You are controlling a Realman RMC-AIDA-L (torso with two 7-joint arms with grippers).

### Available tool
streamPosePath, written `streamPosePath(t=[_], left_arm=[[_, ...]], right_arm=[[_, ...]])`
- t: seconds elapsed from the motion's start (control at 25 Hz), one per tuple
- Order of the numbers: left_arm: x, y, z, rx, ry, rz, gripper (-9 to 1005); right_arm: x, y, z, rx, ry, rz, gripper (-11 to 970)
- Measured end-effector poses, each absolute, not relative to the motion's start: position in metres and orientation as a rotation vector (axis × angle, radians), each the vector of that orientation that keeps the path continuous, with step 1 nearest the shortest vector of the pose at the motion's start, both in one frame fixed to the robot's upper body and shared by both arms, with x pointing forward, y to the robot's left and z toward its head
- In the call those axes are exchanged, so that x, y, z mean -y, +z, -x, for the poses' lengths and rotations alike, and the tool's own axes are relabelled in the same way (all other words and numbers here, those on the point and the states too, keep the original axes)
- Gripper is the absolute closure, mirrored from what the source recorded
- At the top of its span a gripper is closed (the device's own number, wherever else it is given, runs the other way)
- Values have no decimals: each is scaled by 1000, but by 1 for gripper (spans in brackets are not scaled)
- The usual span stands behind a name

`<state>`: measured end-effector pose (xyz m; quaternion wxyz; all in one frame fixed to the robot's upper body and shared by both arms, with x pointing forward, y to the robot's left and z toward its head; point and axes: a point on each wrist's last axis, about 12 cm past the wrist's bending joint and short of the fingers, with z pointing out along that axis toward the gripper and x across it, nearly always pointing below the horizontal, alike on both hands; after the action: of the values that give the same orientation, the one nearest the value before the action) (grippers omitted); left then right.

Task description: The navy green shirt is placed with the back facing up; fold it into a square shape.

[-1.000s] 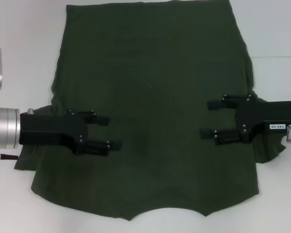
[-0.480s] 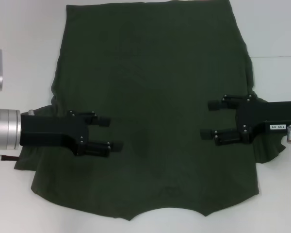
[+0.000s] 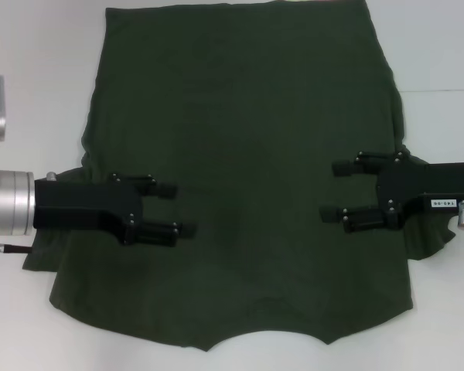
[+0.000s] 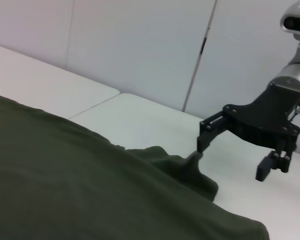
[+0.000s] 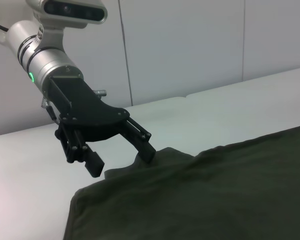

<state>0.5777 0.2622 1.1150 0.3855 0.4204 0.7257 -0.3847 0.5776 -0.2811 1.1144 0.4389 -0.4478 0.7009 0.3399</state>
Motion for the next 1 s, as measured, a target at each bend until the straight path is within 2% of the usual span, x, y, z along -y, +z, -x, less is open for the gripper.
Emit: streamPosePath(t=[0.24, 0.48, 0.76, 1.0], left_arm=[[-278, 1122, -586, -1914, -974, -899, 121], [-324, 1138, -599, -2122, -1007, -444, 121], [-372, 1141, -594, -2367, -944, -2, 122], [-380, 1135, -592, -2432, -900, 114, 122]], right_arm=[[281, 1114, -578, -1735, 832, 1121, 49], [282, 1115, -580, -1731, 815, 1124, 50], [282, 1116, -581, -1727, 805, 1128, 51], [283, 1116, -581, -1727, 801, 1130, 51]])
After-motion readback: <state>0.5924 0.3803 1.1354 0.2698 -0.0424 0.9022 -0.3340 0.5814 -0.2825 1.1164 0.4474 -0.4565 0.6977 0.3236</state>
